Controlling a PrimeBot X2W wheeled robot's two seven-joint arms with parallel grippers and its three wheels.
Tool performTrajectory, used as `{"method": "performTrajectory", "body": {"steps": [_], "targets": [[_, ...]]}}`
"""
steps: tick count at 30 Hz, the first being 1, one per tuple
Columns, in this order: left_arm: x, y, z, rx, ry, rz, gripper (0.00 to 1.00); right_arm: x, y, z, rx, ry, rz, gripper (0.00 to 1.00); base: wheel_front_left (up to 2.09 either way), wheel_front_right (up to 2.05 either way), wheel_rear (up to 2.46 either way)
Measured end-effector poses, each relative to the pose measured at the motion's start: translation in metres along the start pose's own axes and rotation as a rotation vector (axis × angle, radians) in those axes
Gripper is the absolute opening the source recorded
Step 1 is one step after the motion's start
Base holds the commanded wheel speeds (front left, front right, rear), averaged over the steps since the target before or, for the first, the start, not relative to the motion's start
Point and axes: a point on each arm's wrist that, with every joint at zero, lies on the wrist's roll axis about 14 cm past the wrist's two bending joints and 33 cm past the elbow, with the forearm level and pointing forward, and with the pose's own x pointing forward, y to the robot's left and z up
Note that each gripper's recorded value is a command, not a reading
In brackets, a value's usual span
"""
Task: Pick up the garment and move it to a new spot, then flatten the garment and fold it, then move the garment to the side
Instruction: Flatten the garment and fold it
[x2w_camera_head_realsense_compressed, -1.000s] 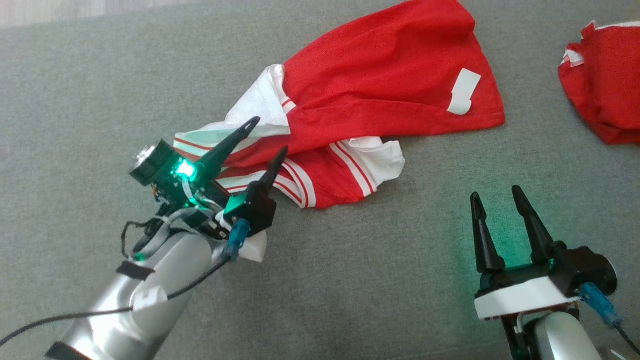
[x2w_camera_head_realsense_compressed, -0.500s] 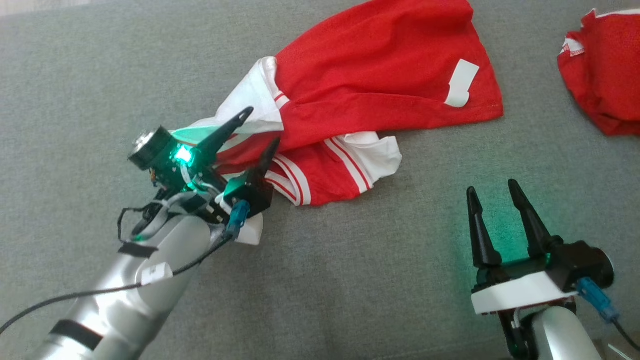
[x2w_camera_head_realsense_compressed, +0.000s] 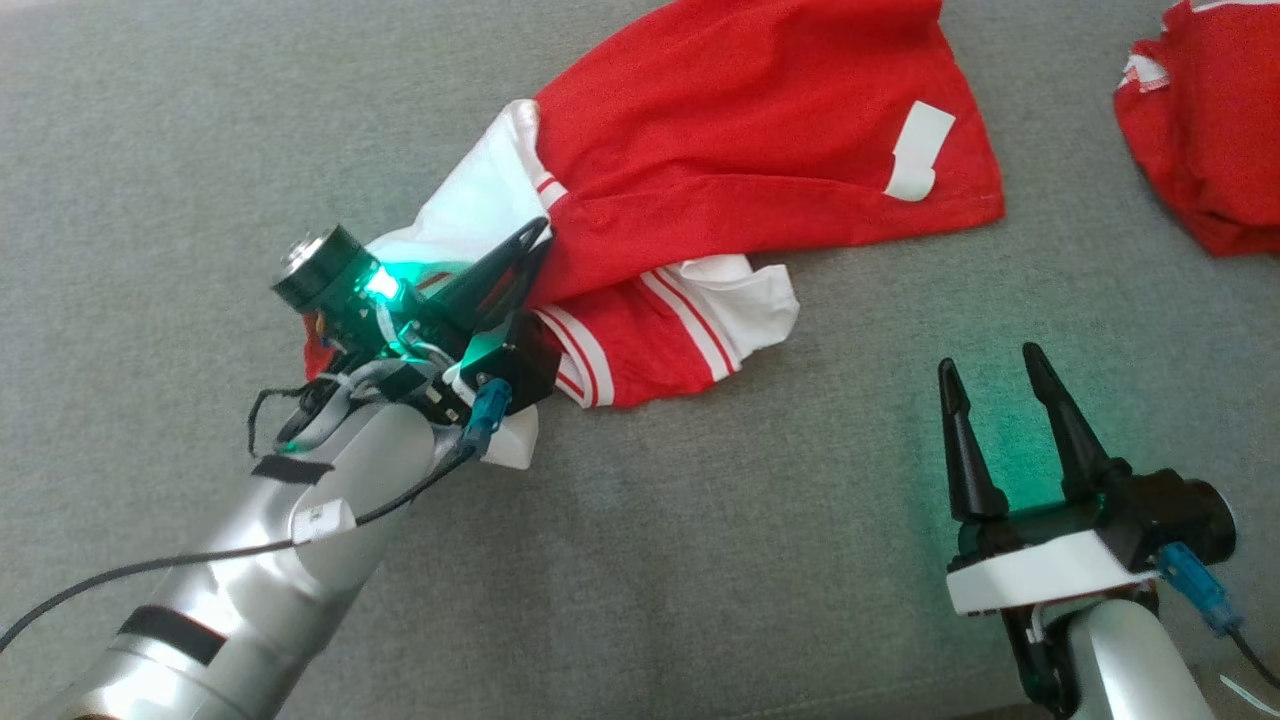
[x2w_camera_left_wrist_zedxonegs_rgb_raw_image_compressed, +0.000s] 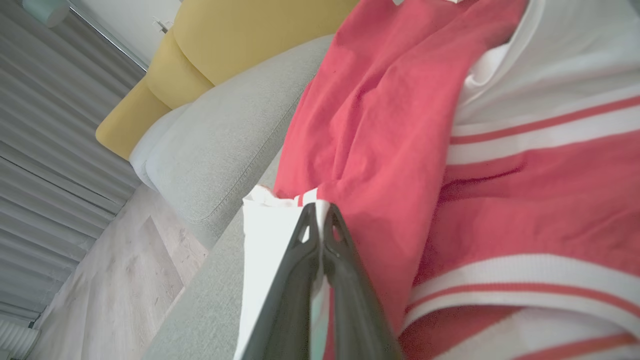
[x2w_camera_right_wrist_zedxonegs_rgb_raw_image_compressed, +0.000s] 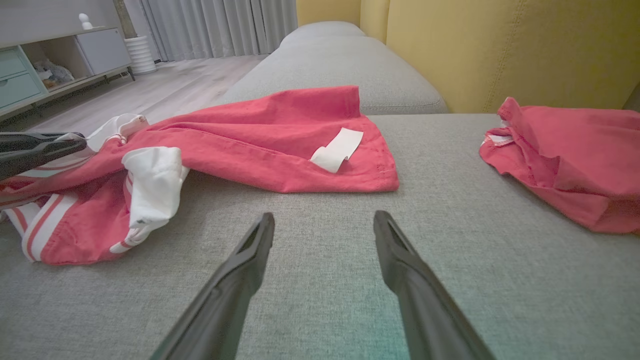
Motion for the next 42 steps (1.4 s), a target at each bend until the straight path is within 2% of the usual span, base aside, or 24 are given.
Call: {"method": "performTrajectory", "body": {"steps": [7, 12, 19, 26, 36, 37, 38, 39, 41, 42], "targets": [[-0.009, 0.021, 0.024, -0.026, -0.102, 0.074, 0.00, 0.007, 0.006, 0.004, -0.023, -0.015, 0.023, 1.00, 0.00, 0.00, 0.00], [-0.026, 0.067, 0.034, -0.066, -0.171, 0.196, 0.00, 0.021, 0.002, 0.010, 0.020, -0.038, 0.012, 1.00, 0.00, 0.00, 0.00], [-0.044, 0.111, 0.018, -0.024, -0.154, 0.277, 0.00, 0.063, -0.027, 0.004, 0.034, -0.003, 0.004, 1.00, 0.00, 0.00, 0.00], [-0.048, 0.120, 0.022, -0.027, -0.174, 0.299, 0.00, 0.097, -0.043, -0.005, 0.082, 0.131, 0.024, 1.00, 0.00, 0.00, 0.00], [-0.057, 0.126, 0.018, -0.017, -0.157, 0.322, 0.00, 0.099, -0.042, -0.023, 0.149, 0.232, 0.047, 0.99, 0.00, 0.00, 0.00], [-0.058, 0.127, 0.018, -0.015, -0.156, 0.324, 0.00, 0.099, -0.041, -0.023, 0.153, 0.232, 0.050, 0.85, 0.00, 0.00, 0.00], [-0.059, 0.128, 0.018, -0.013, -0.156, 0.327, 0.00, 0.099, -0.040, -0.023, 0.160, 0.233, 0.052, 0.64, 0.00, 0.00, 0.00], [-0.060, 0.129, 0.018, -0.011, -0.155, 0.329, 0.00, 0.099, -0.039, -0.023, 0.163, 0.234, 0.055, 0.36, 0.00, 0.00, 0.00], [-0.061, 0.130, 0.018, -0.008, -0.154, 0.331, 0.00, 0.099, -0.037, -0.023, 0.177, 0.237, 0.059, 0.00, 0.00, 0.00, 0.00], [-0.062, 0.130, 0.018, -0.008, -0.153, 0.333, 0.00, 0.098, -0.036, -0.023, 0.191, 0.243, 0.061, 0.00, 0.00, 0.00, 0.00]]}}
